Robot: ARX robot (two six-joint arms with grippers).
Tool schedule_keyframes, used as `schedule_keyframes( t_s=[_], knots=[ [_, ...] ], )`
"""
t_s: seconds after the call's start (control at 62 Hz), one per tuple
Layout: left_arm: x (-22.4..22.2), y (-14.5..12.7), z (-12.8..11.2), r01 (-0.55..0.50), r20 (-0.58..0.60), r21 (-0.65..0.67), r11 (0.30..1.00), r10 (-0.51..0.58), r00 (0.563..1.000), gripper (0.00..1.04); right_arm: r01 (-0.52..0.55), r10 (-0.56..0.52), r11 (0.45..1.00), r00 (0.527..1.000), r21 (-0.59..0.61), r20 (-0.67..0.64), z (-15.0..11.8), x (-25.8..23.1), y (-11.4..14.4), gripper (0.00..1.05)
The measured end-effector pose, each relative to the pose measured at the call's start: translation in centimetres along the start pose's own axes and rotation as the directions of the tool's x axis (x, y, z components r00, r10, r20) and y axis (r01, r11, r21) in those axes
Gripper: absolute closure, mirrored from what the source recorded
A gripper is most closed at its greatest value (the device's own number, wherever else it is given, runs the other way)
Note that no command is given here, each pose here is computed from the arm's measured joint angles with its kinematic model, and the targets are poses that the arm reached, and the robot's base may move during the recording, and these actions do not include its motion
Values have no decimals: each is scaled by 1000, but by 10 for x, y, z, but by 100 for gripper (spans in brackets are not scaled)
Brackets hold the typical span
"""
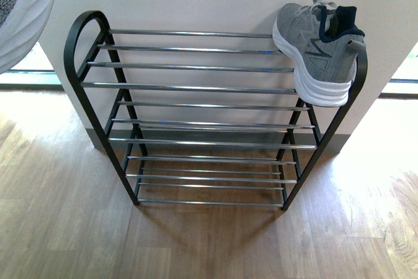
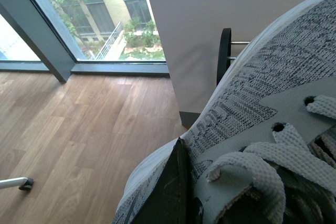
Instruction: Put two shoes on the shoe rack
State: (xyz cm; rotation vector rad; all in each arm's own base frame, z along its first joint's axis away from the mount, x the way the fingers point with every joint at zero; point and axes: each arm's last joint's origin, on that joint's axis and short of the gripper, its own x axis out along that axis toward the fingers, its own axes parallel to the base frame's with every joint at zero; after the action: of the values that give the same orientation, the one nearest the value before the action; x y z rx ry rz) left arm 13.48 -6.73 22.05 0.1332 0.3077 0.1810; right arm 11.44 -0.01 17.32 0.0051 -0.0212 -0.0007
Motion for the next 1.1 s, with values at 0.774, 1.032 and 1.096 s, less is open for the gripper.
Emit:
schedule_keyframes(
  t_s=[0.774, 1.032, 1.096],
  knots=[
    [0, 0, 0, -1, 0, 0, 1000, 1, 1000, 103, 0, 0, 1000, 1000, 0, -5, -3, -18, 0, 103],
    [0, 0, 0, 0, 0, 0, 1000, 0, 1000, 103, 0, 0, 1000, 1000, -2, -5, -3, -18, 0, 83],
    [0, 0, 0, 0, 0, 0, 1000, 0, 1000, 103, 0, 0, 1000, 1000, -2, -5, -3, -18, 0, 67]
  ],
)
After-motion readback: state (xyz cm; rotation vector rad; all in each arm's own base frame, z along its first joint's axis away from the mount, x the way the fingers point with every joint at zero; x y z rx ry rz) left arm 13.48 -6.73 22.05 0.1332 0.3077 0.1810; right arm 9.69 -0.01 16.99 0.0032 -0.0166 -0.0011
